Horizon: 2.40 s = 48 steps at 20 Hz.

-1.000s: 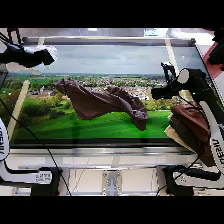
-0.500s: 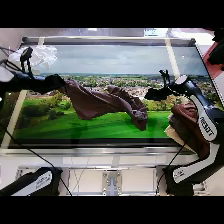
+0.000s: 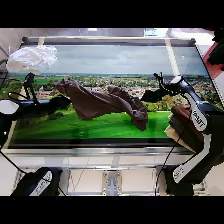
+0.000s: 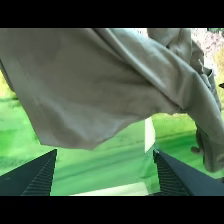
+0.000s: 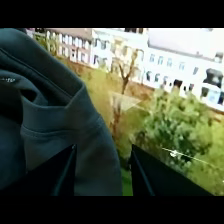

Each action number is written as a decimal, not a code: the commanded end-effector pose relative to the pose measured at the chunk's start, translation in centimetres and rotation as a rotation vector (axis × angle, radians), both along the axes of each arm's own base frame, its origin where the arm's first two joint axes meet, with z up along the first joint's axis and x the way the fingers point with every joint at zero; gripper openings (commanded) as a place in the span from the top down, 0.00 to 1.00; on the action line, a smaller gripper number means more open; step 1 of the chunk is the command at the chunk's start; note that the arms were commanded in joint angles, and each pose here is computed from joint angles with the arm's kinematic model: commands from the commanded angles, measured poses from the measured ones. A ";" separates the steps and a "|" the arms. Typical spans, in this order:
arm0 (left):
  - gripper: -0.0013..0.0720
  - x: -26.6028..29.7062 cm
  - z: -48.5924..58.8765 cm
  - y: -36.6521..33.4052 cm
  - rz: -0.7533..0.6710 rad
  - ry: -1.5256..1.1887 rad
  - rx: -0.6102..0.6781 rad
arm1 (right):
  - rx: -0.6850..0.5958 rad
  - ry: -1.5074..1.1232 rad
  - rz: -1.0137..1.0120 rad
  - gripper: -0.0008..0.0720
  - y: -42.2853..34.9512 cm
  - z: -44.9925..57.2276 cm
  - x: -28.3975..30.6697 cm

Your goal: Fold the shirts.

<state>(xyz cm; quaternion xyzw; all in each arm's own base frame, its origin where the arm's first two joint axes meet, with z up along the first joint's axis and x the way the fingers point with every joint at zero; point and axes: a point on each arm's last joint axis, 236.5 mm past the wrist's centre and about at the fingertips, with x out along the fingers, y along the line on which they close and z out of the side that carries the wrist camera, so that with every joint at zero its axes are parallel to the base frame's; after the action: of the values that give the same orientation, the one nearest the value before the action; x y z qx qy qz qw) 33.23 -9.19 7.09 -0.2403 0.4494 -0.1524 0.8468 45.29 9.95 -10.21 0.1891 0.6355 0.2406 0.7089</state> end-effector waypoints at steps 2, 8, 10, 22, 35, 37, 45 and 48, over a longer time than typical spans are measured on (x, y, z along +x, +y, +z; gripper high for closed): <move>0.02 -0.2 -0.1 0.0 0.014 -0.014 -0.007 | 0.016 0.039 0.087 0.48 1.8 -0.7 -1.6; 0.02 -0.2 -0.2 0.2 0.014 -0.015 0.005 | 0.039 0.058 0.130 0.73 3.9 -1.0 -2.4; 0.02 -0.3 -0.6 0.6 0.010 -0.012 0.035 | 0.057 0.059 0.130 0.95 3.9 -0.5 -2.3; 0.33 -1.0 -11.3 3.1 0.406 0.091 -0.097 | 0.106 -0.057 0.164 0.95 3.9 8.0 1.5; 0.33 -0.4 -16.7 -2.5 0.248 0.268 -0.170 | 0.174 -0.065 0.167 0.95 5.1 9.9 1.3; 0.33 -0.5 -17.6 -2.6 0.250 0.293 -0.171 | 0.174 -0.066 0.167 0.95 5.0 9.9 1.3; 0.36 0.3 -18.8 -4.4 0.265 0.351 -0.235 | 0.173 -0.068 0.166 0.95 5.0 9.9 1.4; 0.96 1.1 -18.6 -5.9 0.241 0.344 -0.247 | 0.173 -0.066 0.166 0.95 5.0 10.0 1.3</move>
<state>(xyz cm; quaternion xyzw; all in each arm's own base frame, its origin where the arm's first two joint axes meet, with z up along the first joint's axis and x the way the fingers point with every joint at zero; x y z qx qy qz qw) 33.59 -13.83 -11.73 -0.4068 0.5353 -0.0510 0.7385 46.64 14.99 -0.35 0.1885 0.6021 0.3584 0.6881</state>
